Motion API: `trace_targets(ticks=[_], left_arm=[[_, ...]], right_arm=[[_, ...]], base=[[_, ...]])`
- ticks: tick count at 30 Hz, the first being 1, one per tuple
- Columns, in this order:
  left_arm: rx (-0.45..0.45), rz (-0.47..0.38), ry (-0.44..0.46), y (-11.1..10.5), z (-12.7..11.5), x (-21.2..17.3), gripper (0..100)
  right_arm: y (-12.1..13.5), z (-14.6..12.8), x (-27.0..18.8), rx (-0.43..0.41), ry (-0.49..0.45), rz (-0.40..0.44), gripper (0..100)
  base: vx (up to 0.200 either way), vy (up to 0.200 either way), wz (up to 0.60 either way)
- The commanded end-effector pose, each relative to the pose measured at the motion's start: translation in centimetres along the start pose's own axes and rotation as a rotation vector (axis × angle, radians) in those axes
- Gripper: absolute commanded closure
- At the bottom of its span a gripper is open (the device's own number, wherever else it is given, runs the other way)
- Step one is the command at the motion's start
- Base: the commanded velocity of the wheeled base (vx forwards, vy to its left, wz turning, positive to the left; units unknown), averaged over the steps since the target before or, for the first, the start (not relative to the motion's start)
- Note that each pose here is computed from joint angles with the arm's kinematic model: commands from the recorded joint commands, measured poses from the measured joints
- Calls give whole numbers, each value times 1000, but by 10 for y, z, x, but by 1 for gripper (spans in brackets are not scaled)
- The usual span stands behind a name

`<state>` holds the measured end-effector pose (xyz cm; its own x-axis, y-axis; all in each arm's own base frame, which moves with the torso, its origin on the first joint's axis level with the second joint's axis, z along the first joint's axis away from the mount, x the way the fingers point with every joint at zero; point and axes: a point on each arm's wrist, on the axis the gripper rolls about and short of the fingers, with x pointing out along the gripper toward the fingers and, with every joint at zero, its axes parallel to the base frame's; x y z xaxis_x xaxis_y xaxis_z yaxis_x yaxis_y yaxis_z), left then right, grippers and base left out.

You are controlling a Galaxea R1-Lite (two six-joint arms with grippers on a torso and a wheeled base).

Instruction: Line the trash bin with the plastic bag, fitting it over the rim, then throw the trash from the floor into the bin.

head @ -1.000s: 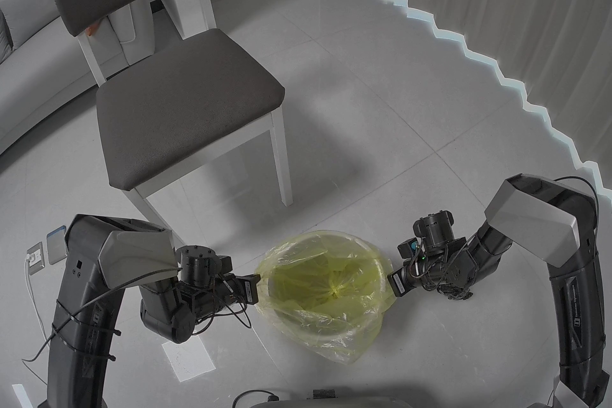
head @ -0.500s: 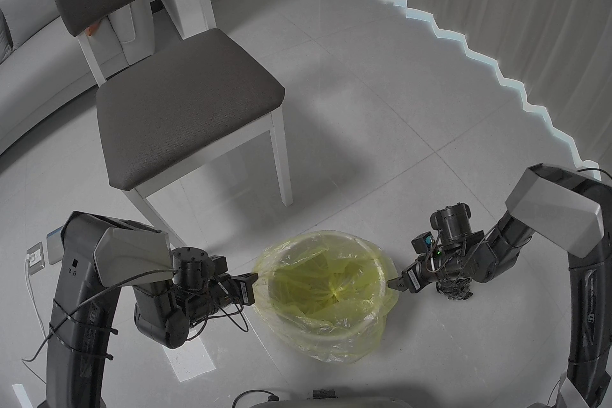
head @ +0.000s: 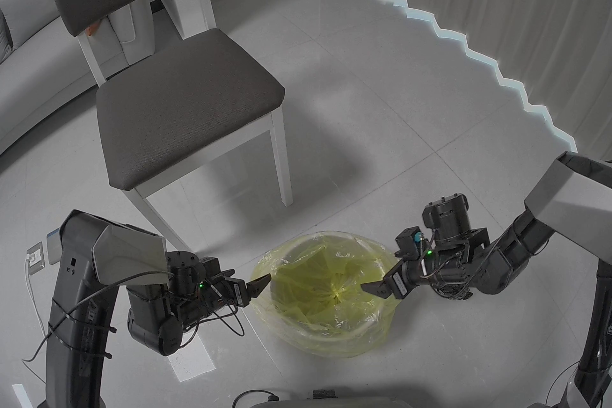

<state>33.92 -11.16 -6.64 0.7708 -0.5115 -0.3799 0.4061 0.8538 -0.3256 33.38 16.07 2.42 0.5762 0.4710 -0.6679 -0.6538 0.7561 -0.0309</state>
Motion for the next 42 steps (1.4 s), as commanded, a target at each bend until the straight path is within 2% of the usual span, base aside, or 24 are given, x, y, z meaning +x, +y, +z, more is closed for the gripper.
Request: trace_targets(ticks=[1, 6, 9, 17, 19, 27, 35, 42], left_arm=[[-9, 22, -9, 6, -2, -13, 0], [-15, 37, -7, 9, 0, -21, 0], [-15, 38, -10, 7, 4, -26, 0], [-7, 27, -31, -3, 18, -41, 0], [-6, 26, -39, -5, 21, -45, 0], [-3, 20, -40, -7, 22, -45, 0], [-2, 13, -18, -10, 15, -42, 0], [2, 5, -3, -14, 11, -40, 0]], right_arm=[[46, 12, -2, -60, -51, 90, 0], [66, 3, 17, -85, -28, 129, 0], [68, -5, 36, -95, -13, 134, 0], [68, -5, 75, -95, -13, 134, 0], [69, -8, 83, -94, 13, 138, 0], [85, -28, 76, -119, 86, 173, 0], [110, -25, 47, -163, 90, 219, 0], [118, -37, 57, -177, 126, 237, 0]], base=[[0, 0, 0], [0, 0, 0], [0, 0, 0], [0, 0, 0], [0, 0, 0], [0, 0, 0], [0, 0, 0], [0, 0, 0]])
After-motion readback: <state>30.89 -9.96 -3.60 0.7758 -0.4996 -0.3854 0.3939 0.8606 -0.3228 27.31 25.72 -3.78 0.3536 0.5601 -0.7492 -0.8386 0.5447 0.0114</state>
